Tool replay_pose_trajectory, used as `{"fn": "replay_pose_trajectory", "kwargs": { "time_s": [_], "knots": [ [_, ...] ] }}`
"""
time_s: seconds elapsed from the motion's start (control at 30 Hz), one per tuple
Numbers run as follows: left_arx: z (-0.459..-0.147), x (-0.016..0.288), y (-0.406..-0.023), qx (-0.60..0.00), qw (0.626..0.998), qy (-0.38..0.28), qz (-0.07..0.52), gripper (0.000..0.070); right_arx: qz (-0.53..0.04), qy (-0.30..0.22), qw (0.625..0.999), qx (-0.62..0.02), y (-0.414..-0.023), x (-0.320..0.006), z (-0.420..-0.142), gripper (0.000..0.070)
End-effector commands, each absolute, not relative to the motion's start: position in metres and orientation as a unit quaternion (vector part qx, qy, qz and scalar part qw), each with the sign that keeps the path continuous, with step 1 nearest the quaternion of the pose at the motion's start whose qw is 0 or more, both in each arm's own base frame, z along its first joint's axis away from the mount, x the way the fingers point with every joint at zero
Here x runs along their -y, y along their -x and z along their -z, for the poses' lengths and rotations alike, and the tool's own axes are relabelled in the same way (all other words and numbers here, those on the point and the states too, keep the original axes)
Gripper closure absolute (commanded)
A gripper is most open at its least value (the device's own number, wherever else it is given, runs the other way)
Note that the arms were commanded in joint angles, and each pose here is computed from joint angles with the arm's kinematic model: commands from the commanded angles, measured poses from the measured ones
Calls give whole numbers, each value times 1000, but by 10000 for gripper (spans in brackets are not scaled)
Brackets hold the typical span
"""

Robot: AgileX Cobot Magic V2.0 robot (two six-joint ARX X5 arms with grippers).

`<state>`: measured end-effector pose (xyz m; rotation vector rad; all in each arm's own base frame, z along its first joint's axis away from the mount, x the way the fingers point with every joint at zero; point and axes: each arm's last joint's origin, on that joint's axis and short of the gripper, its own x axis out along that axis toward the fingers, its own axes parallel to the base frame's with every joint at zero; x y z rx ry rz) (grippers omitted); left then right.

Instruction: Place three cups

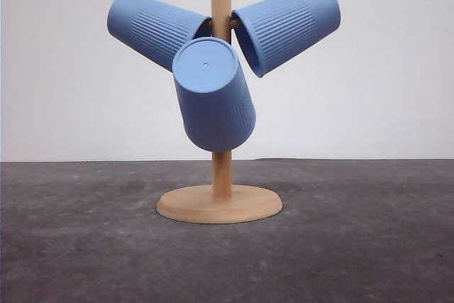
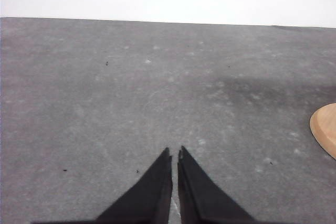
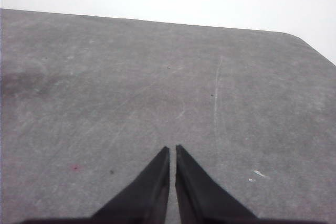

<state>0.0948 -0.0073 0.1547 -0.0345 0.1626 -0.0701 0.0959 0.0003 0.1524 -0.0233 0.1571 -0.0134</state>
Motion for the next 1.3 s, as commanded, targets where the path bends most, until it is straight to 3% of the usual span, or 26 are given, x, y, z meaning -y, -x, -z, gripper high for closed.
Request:
{"fn": "replay_pose_trajectory", "kwargs": {
  "time_s": [0.0,1.27],
  "knots": [
    [-149,7,-95,-90,995,15,33,700,8,6,997,-74,-96,0,-152,682],
    [-149,7,-95,-90,995,15,33,700,8,6,997,-74,-96,0,-152,682]
  ]
}}
